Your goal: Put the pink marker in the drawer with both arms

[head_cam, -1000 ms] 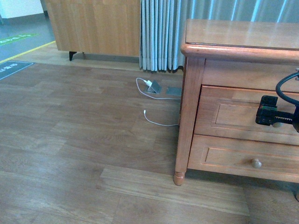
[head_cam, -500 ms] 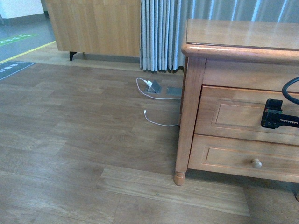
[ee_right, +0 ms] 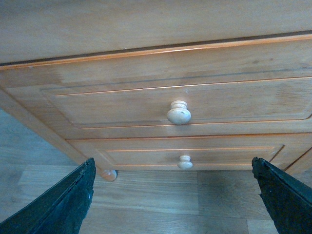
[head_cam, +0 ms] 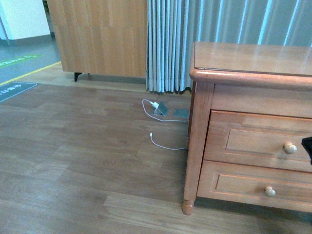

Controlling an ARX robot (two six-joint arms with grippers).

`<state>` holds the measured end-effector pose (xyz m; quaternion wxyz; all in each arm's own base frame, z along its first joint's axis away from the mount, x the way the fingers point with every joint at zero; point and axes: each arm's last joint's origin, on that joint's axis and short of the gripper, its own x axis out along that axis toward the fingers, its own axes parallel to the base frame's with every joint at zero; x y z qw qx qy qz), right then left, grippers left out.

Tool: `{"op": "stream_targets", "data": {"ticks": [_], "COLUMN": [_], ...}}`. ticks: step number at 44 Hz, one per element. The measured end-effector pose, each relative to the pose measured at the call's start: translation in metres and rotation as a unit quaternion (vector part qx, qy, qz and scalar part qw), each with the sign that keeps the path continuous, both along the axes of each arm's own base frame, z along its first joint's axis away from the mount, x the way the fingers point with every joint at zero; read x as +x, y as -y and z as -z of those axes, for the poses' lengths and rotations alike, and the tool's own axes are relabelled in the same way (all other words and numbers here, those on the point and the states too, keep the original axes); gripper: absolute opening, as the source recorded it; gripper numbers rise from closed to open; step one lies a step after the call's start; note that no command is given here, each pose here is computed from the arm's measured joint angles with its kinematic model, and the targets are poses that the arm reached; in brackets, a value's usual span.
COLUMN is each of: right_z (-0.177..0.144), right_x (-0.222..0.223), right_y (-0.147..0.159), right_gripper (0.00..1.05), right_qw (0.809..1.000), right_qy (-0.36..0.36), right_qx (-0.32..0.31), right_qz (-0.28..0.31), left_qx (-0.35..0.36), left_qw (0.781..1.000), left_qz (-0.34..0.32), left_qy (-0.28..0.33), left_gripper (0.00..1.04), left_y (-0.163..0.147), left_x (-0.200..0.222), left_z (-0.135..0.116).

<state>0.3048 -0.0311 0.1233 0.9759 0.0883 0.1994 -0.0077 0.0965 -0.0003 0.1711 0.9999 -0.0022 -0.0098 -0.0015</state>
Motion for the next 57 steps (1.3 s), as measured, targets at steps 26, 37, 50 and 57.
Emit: {"op": "stream_targets", "data": {"ticks": [26, 37, 50, 57], "right_z": [-0.059, -0.056, -0.046, -0.042], "right_x": [-0.152, -0.153, -0.172, -0.177], "right_y": [0.034, 0.034, -0.003, -0.011], "right_gripper": [0.96, 0.93, 0.27, 0.02], "right_qw": [0.998, 0.997, 0.976, 0.977], "right_qy": [0.061, 0.079, 0.2, 0.195], "right_qx": [0.033, 0.012, -0.085, -0.086], "right_qz": [0.008, 0.007, 0.0, -0.002], "left_qx": [0.0, 0.0, 0.0, 0.0], "left_qw": [1.0, 1.0, 1.0, 1.0], "left_qz": [0.0, 0.0, 0.0, 0.0], "left_qy": [0.0, 0.0, 0.0, 0.0], "left_gripper": [0.99, 0.99, 0.99, 0.99], "left_y": [0.0, 0.0, 0.0, 0.0], "left_x": [0.0, 0.0, 0.0, 0.0], "left_z": [0.0, 0.0, 0.0, 0.0]}}
